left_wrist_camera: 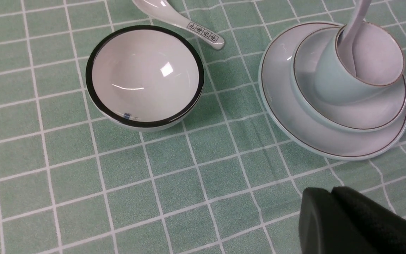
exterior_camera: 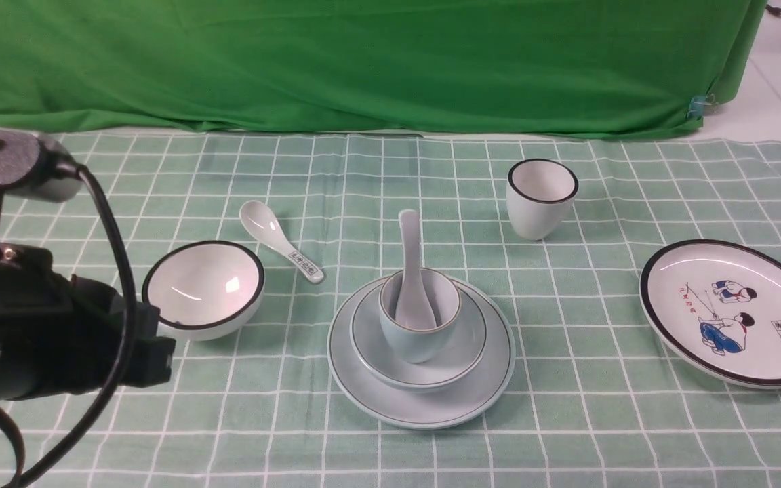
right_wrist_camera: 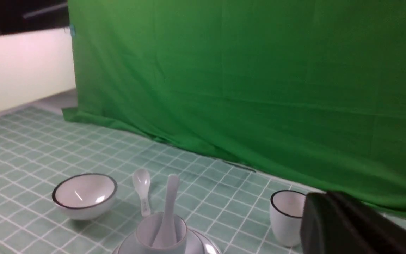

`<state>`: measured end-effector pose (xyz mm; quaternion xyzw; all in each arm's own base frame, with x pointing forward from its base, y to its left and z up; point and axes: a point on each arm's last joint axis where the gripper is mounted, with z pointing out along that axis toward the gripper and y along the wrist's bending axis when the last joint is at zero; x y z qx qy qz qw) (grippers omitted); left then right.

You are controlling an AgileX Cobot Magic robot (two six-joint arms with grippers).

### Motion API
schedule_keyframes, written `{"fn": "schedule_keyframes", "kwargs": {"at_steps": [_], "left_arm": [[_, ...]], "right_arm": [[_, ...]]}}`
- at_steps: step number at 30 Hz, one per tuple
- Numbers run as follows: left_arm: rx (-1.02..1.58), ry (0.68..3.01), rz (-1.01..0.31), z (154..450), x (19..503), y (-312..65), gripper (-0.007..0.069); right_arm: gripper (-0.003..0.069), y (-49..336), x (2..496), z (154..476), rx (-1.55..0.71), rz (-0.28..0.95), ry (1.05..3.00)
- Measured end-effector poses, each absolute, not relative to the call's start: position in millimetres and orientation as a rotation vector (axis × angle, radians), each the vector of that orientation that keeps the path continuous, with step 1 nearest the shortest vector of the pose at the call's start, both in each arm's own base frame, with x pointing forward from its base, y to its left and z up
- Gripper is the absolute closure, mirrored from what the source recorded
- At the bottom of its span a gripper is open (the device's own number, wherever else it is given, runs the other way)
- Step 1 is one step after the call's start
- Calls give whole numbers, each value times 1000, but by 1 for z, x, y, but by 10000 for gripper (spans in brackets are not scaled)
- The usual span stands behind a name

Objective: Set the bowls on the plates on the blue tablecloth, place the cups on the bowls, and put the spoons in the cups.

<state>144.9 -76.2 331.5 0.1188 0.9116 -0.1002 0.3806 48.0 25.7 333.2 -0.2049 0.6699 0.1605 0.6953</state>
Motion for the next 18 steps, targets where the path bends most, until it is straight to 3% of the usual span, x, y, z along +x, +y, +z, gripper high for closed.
{"fn": "schedule_keyframes", "kwargs": {"at_steps": [4, 11, 18], "left_arm": [[318, 2342, -244, 324, 143, -75, 615], [316, 2324, -267, 306, 123, -64, 615], [278, 2142, -386, 306, 91, -48, 615]], "right_arm": [[635, 20, 38, 316, -438, 378, 1408], [575, 17, 32, 317, -424, 388, 1349], [529, 17, 32, 317, -424, 388, 1348]]}}
